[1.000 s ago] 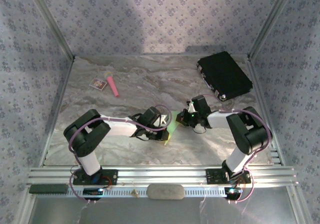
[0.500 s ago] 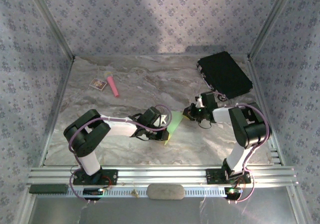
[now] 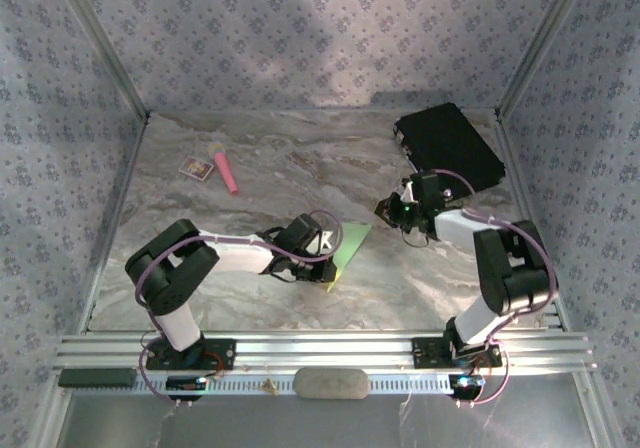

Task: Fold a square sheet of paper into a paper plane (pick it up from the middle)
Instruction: Fold the wing for the fifth time at the center of the table.

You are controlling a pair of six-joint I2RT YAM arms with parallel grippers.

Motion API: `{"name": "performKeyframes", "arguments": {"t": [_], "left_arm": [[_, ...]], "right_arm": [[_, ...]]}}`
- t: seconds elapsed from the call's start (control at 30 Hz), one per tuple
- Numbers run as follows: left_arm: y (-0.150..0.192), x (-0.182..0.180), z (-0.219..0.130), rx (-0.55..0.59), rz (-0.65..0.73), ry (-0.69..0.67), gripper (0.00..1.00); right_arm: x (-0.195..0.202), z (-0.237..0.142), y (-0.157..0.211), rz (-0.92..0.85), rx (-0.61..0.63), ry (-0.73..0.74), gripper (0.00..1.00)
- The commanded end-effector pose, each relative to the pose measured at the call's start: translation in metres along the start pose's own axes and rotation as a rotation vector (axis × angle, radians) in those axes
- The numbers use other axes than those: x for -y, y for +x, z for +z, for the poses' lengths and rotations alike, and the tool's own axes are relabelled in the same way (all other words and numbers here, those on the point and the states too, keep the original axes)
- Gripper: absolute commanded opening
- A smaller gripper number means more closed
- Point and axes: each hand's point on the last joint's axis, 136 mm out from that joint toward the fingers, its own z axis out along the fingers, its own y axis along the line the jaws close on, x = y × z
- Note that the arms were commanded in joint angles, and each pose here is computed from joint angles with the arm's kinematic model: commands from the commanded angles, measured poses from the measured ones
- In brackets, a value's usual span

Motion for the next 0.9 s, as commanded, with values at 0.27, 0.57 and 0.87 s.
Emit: {"name": "performKeyframes", "arguments": {"t": [0.27,0.57,0.87], "left_arm": [[0.017,-0.018,-0.004,-0.038,-0.04,-0.086,0.0],[0.012,-0.009,-0.005,-0.031,-0.03,-0.058,0.0],[-0.025,0.034,-0.033,0.056,0.035,-0.015,0.07]], "right_arm": [[-0.019,0.035,0.096,-0.007,-0.231,-0.077,0.0],[0.034,0.04,0.109,0.034,-0.238,0.086,0.0],[0.043,0.042,0.116,0.034,-0.25,0.087,0.0]]}}
